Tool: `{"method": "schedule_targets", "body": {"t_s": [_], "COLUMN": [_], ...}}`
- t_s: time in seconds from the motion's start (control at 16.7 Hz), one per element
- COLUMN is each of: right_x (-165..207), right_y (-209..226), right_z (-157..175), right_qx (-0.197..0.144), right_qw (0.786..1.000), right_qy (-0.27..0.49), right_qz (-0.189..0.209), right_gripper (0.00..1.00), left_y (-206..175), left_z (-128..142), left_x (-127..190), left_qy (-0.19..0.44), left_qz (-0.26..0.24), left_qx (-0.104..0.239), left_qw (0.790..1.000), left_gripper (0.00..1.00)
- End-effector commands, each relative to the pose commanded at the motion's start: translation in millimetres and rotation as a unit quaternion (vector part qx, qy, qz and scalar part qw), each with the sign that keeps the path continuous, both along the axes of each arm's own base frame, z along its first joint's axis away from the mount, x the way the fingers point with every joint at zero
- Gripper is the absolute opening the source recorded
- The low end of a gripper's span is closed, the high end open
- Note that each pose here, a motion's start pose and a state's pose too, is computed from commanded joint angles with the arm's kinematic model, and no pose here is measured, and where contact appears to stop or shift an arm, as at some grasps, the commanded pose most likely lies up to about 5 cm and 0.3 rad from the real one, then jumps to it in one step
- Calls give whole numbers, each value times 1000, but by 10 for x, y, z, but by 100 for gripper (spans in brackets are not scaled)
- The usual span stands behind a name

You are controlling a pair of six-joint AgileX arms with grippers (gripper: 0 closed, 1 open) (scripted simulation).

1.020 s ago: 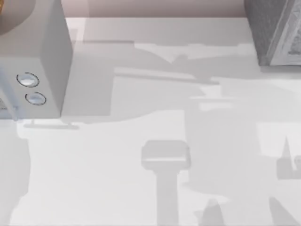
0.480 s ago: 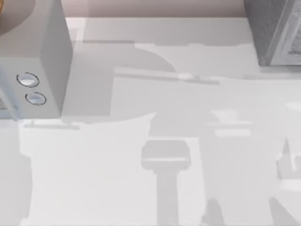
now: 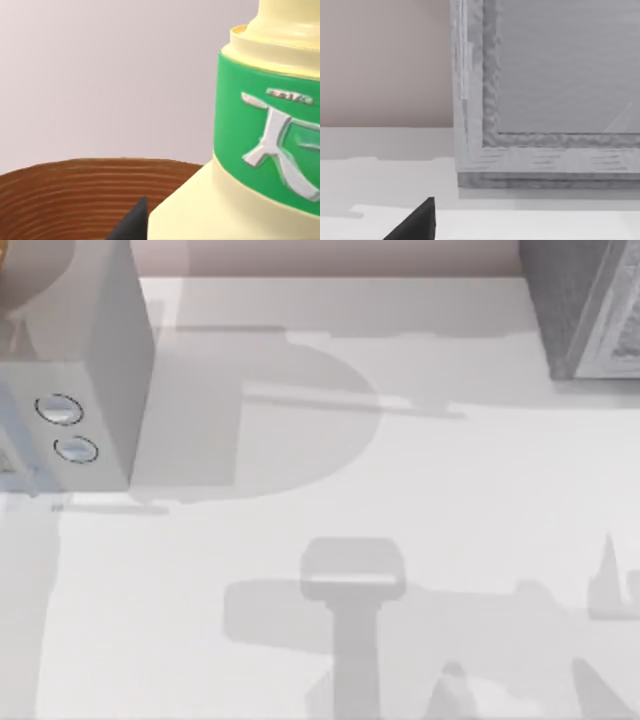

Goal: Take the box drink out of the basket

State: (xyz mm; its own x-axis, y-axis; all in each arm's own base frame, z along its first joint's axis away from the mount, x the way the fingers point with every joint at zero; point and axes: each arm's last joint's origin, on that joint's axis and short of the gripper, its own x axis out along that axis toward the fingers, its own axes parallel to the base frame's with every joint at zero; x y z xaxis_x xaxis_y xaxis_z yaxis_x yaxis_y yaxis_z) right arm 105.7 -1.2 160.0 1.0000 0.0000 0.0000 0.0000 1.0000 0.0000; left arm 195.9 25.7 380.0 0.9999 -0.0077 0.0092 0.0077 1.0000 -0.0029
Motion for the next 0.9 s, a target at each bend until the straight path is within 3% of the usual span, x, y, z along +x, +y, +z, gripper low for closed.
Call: {"method": "schedule_targets", "body": {"t_s": [0.3, 0.54, 0.72, 0.9], "right_x": [0, 0, 0, 0], "right_y": [0, 0, 0, 0], "right_z": [0, 0, 0, 0], "right_qx": [0, 0, 0, 0], "right_qw": [1000, 1000, 1000, 1000], "right_qy": [0, 0, 0, 0], "right_qz": [0, 0, 0, 0], "right_gripper": [100, 100, 100, 100], "left_y": [-183, -244, -264, -269], "left_z": [-1047, -1809, -2126, -2200], "left_x": [-662, -871, -901, -902], "left_qy": [11, 11, 6, 5], "left_qz": [1, 3, 4, 4], "left_qx": [0, 1, 1, 1], "left_qw": [1000, 1000, 1000, 1000], "left_gripper": [0, 0, 0, 0]}}
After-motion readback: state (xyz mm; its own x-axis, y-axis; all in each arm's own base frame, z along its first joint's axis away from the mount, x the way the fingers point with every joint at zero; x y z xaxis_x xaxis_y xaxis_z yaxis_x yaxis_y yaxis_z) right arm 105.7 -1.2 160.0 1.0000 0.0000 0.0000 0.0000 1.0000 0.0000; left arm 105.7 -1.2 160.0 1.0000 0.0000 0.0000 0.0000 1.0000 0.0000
